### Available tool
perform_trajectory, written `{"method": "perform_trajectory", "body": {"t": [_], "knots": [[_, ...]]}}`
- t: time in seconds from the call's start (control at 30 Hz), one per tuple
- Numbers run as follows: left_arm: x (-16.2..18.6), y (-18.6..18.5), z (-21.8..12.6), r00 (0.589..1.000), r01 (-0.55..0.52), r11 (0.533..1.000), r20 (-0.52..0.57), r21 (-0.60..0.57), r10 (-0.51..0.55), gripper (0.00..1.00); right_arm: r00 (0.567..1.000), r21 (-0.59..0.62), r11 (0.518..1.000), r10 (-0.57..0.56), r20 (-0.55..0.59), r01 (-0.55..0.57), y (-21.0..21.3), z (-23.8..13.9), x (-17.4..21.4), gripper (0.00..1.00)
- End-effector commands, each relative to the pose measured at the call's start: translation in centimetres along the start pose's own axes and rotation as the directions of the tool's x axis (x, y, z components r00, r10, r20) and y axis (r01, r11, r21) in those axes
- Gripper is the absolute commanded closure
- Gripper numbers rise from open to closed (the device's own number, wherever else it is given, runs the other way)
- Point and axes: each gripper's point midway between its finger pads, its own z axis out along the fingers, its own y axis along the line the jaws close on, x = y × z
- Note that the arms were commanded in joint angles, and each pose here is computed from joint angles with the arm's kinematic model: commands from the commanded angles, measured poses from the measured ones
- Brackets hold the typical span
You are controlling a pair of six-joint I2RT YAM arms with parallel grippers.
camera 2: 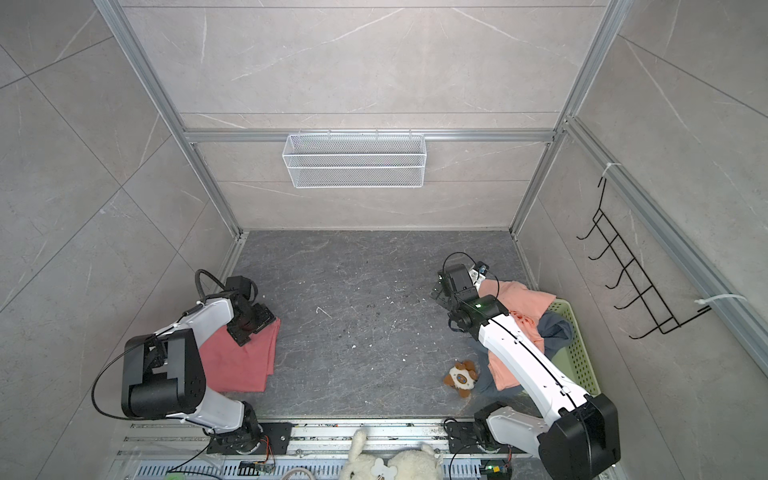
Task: Fold and stack the t-shirts
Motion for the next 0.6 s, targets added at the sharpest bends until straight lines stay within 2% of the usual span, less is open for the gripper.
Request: {"method": "perform_trajectory", "body": {"t": [0.0, 0.13, 0.3, 0.43, 0.57], "knots": [[-3.0, -2.2, -4.7, 0.989, -0.096, 0.991, 0.121, 0.093, 0.085, 0.19, 1.000, 0.025, 0.999, -0.021, 0.000, 0.021, -0.7, -0.1, 0.0, 0.01], [-5.4, -4.5, -9.4, 0.961, -0.176, 0.966, 0.245, 0.187, 0.128, 0.19, 1.000, 0.040, 0.999, -0.018, 0.025, 0.017, -1.0, -0.1, -0.6, 0.01], [-7.4, -7.9, -15.2, 0.918, -0.258, 0.907, 0.378, 0.332, 0.122, 0.17, 0.994, 0.078, 0.996, -0.052, 0.098, 0.045, -1.7, -0.9, -2.6, 0.01], [-7.9, -10.0, -18.1, 0.889, -0.319, 0.861, 0.440, 0.396, 0.127, 0.14, 0.981, 0.136, 0.987, -0.105, 0.166, 0.082, -2.9, -1.8, -4.5, 0.00], [-7.7, -12.4, -20.0, 0.847, -0.409, 0.821, 0.499, 0.397, 0.181, 0.10, 0.945, 0.274, 0.953, -0.200, 0.258, 0.127, -5.4, -3.0, -7.5, 0.00]]}}
